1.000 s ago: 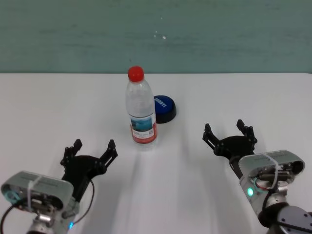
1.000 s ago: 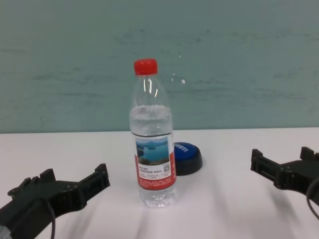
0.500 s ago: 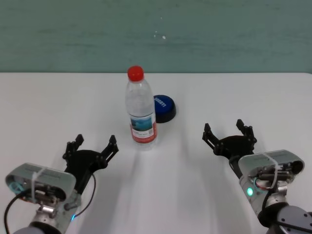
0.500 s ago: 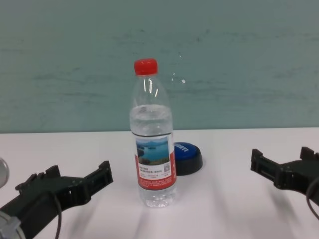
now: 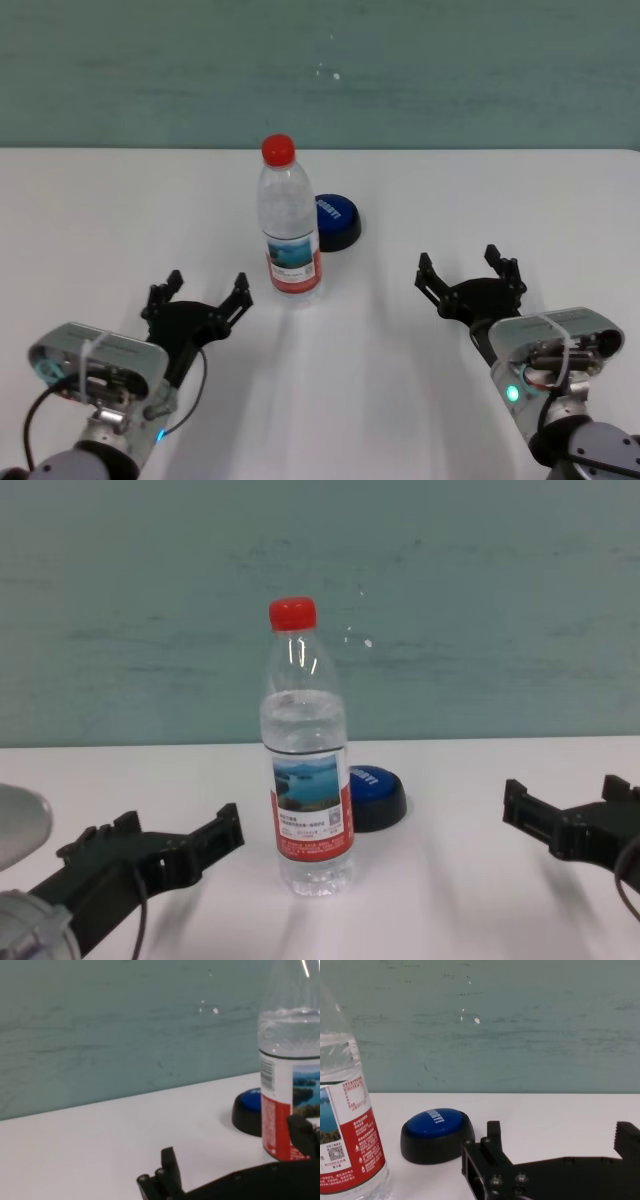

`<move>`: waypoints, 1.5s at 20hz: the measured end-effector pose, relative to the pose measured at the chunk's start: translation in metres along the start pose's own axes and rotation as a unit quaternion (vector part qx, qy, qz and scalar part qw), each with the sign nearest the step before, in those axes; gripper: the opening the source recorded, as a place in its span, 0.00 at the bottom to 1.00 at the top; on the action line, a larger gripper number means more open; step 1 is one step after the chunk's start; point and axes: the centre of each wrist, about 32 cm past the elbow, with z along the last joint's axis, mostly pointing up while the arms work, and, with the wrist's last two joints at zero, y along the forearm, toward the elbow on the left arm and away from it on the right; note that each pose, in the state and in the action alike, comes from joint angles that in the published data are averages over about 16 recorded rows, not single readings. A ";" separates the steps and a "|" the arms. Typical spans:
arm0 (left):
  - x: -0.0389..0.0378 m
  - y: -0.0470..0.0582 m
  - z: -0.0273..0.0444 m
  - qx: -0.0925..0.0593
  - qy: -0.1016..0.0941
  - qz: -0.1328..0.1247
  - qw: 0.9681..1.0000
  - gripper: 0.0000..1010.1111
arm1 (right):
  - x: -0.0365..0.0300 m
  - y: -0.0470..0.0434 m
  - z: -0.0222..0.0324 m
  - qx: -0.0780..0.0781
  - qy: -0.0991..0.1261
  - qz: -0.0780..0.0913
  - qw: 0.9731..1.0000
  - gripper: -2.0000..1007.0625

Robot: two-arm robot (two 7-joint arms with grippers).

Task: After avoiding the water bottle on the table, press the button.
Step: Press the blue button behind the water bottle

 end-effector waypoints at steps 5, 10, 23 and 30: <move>-0.0014 -0.006 0.0002 0.000 -0.002 -0.005 1.000 0.99 | 0.0000 0.0000 0.0000 0.000 0.000 0.000 1.000 1.00; -0.0030 -0.009 0.0006 0.001 -0.003 -0.010 1.000 0.99 | 0.0000 0.0000 0.0000 0.000 0.000 0.000 1.000 1.00; -0.0049 -0.014 -0.0009 0.005 -0.004 -0.013 1.000 0.99 | 0.0000 0.0000 0.0000 0.000 0.000 0.000 1.000 1.00; -0.0047 -0.017 -0.0015 0.006 -0.006 -0.014 1.000 0.99 | 0.0000 0.0000 0.0000 0.000 0.000 0.000 1.000 1.00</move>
